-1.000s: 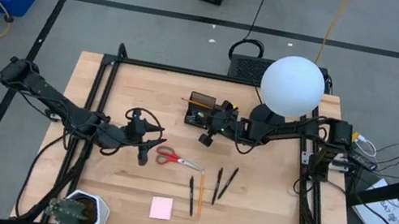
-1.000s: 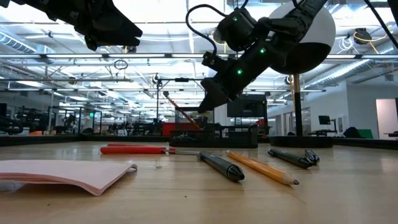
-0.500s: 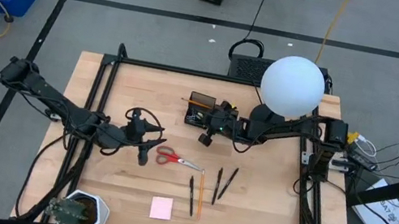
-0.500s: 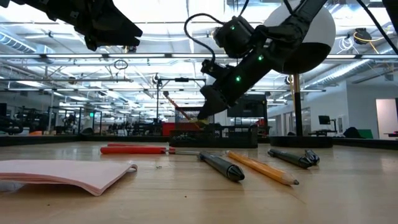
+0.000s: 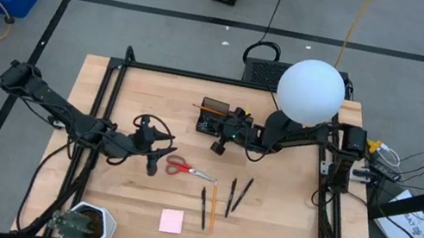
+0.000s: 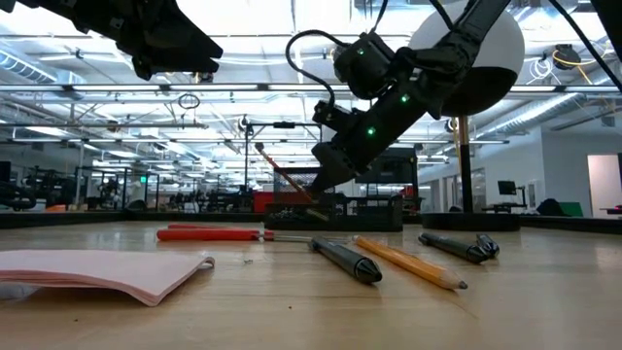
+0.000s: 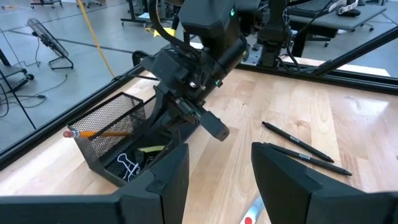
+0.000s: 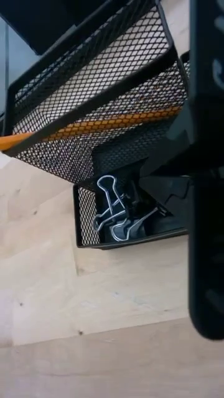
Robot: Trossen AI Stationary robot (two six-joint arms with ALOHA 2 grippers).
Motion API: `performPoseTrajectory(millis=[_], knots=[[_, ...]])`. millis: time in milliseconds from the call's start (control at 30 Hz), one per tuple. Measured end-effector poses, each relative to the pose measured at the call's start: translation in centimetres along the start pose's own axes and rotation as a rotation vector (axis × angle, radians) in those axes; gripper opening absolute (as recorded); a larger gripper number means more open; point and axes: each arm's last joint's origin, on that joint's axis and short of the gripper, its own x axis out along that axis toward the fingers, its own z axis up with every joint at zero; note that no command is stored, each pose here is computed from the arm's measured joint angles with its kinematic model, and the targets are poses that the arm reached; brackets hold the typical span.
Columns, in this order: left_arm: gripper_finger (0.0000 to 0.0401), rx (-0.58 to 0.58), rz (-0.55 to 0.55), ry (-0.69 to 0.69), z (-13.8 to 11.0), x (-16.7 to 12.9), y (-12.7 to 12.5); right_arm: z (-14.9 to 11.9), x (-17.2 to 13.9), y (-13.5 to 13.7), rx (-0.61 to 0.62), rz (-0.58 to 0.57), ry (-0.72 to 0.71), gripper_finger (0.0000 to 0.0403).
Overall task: Pick and place office supplies into organizer
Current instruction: Put the yellow pencil into the black desk organizer
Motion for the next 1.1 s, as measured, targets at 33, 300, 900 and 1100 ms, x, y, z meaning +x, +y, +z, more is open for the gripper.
performPoseTrajectory(millis=[33, 300, 900, 1100], knots=[[0.0179, 0.000, 0.000, 0.000, 0.0, 0.0, 0.0, 0.0, -0.1, 0.2, -0.001, 0.011, 0.000, 0.0002], [0.0179, 0.000, 0.000, 0.000, 0.0, 0.0, 0.0, 0.5, -1.2, 2.6, 0.009, 0.193, -0.045, 0.0003], [0.0179, -0.021, 0.009, -0.008, 0.1, 0.0, 0.0, 1.6, -6.2, 9.5, -0.014, 0.522, -0.162, 0.0034], [0.0179, -0.070, -0.005, -0.083, 0.9, 0.0, -0.2, 1.9, -7.2, 11.7, -0.045, 0.587, -0.286, 0.0112]])
